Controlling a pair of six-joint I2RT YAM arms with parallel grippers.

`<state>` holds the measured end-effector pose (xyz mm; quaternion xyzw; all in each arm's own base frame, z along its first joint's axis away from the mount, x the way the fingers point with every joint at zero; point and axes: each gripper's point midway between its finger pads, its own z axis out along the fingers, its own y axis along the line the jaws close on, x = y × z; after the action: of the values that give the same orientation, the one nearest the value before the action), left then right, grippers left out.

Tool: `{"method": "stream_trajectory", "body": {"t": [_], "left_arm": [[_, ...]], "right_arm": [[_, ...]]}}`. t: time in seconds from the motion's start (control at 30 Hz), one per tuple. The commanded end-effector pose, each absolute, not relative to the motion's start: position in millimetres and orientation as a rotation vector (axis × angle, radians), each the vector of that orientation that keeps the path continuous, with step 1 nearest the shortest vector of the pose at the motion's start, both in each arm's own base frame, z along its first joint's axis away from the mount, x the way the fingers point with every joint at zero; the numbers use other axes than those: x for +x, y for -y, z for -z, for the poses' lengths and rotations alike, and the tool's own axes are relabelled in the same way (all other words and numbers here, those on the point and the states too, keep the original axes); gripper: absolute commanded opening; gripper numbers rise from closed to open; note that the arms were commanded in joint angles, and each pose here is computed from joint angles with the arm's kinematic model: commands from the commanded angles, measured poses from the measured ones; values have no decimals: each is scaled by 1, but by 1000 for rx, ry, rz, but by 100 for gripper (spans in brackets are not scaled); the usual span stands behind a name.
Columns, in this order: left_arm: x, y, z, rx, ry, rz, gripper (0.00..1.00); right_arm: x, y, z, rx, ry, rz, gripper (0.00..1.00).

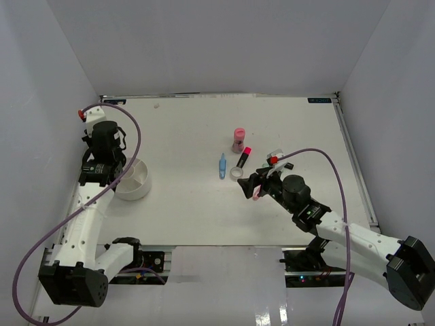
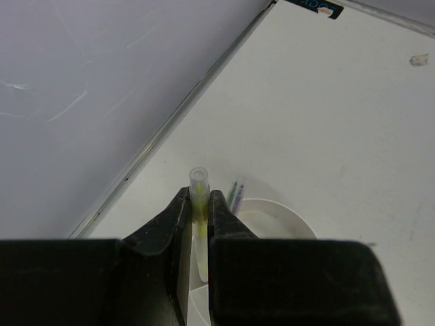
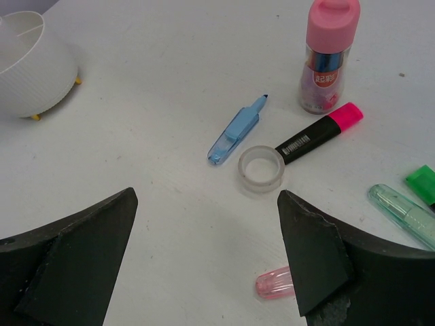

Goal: Sort the stationery into containers
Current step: Place the pen in the storage box.

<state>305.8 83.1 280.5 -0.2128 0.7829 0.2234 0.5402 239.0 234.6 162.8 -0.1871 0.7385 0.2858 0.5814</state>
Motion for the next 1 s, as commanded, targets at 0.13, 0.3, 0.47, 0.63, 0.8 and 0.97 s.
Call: {"method": "stream_trajectory", "body": {"t": [0.13, 0.3, 0.47, 0.63, 0.8, 0.97], "left_arm": [[309, -102, -261, -542, -1801, -557, 1], [312, -104, -233, -537, -1813, -565, 3], [314, -102, -211, -531, -1846, -553, 9], [315, -99, -192, -541, -1888, -538, 27], [316, -96, -192, -545, -1903, -518, 47], [313, -92, -193, -568, -1915, -485, 61]], "right_arm": [[239, -230, -172, -432, -1681, -660, 90], [239, -230, -172, -433, -1681, -659, 90], [240, -229, -170, -428, -1686, -651, 90], [241, -228, -168, -429, -1691, -640, 90], [242, -228, -166, -430, -1698, -634, 90], [244, -227, -164, -424, -1706, -625, 90]]}}
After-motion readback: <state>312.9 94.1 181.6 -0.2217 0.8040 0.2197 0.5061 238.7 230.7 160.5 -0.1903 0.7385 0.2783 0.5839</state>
